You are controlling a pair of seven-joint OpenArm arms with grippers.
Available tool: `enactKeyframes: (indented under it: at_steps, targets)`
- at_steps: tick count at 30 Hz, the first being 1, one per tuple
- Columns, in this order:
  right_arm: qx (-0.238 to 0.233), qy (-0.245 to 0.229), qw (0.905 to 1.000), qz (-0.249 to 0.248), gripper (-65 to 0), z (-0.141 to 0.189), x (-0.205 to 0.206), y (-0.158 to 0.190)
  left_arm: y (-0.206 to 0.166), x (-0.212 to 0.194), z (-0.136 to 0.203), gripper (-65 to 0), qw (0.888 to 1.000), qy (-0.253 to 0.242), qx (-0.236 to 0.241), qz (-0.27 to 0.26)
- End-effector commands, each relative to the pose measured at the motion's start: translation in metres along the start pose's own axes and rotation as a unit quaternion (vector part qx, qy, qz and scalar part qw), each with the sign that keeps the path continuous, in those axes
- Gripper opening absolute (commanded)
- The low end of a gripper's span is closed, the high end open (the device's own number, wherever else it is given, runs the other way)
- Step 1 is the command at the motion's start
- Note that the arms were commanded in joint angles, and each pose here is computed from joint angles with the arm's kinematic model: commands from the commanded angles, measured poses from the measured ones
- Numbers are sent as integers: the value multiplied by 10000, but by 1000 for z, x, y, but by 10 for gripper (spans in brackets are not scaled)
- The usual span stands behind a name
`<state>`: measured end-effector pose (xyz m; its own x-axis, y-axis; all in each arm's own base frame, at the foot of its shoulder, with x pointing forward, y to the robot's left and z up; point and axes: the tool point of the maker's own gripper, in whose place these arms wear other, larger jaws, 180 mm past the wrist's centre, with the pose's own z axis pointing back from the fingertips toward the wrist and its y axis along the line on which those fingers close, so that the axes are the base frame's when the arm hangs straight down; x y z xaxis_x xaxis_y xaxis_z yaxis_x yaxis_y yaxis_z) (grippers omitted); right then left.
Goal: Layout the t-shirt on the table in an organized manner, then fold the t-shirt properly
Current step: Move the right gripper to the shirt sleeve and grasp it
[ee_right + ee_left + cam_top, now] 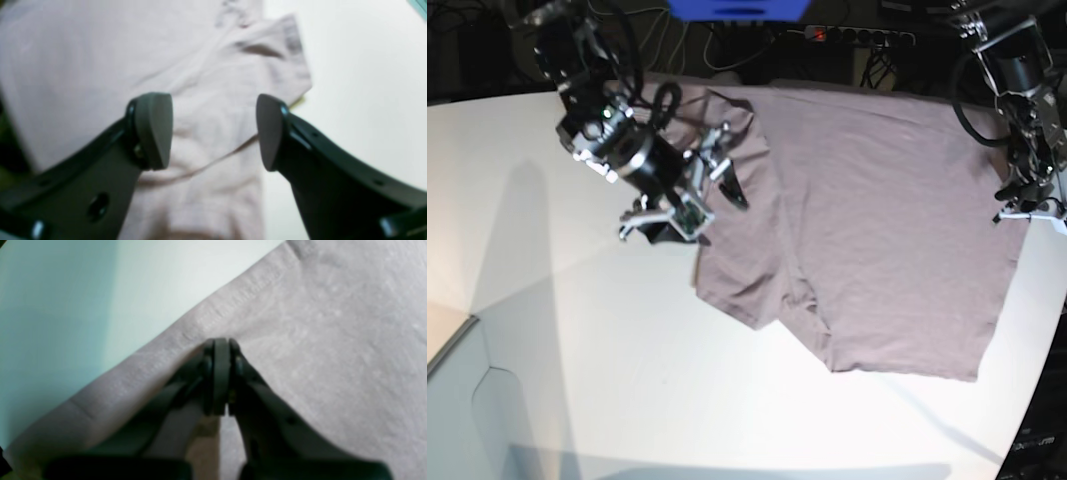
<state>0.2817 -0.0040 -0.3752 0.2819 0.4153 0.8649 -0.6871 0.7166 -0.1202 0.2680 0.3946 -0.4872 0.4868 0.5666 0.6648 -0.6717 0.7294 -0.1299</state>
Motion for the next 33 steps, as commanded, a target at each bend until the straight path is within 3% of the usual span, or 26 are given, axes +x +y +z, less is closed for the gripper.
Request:
enactKeyframes:
  at_steps: [1, 7, 15, 22, 29, 33]
  targets:
    - [-72, -205, 9998, -9, -248, -7, 16, -10, 8, -41, 2, -650, 9966, 804, 166, -24]
    - [-209, 1, 9997, -155, -247, -54, 25, -46, 8, -41, 2, -650, 9966, 804, 166, -24]
    - [-269, 699, 9957, -548, -247, -102, -2, -91, 8, -41, 2, -650, 9966, 804, 166, -24]
    - [-303, 744, 9941, -727, -248, -116, -13, -113, 8, -41, 2, -650, 9966, 804, 166, -24]
    - [-263, 984, 9913, -838, -256, -117, -32, -111, 8, -41, 2, -650, 9966, 804, 166, -24]
    - [-225, 1100, 9897, -884, -353, -116, -42, -107, 8, -41, 2, -650, 9966, 804, 166, -24]
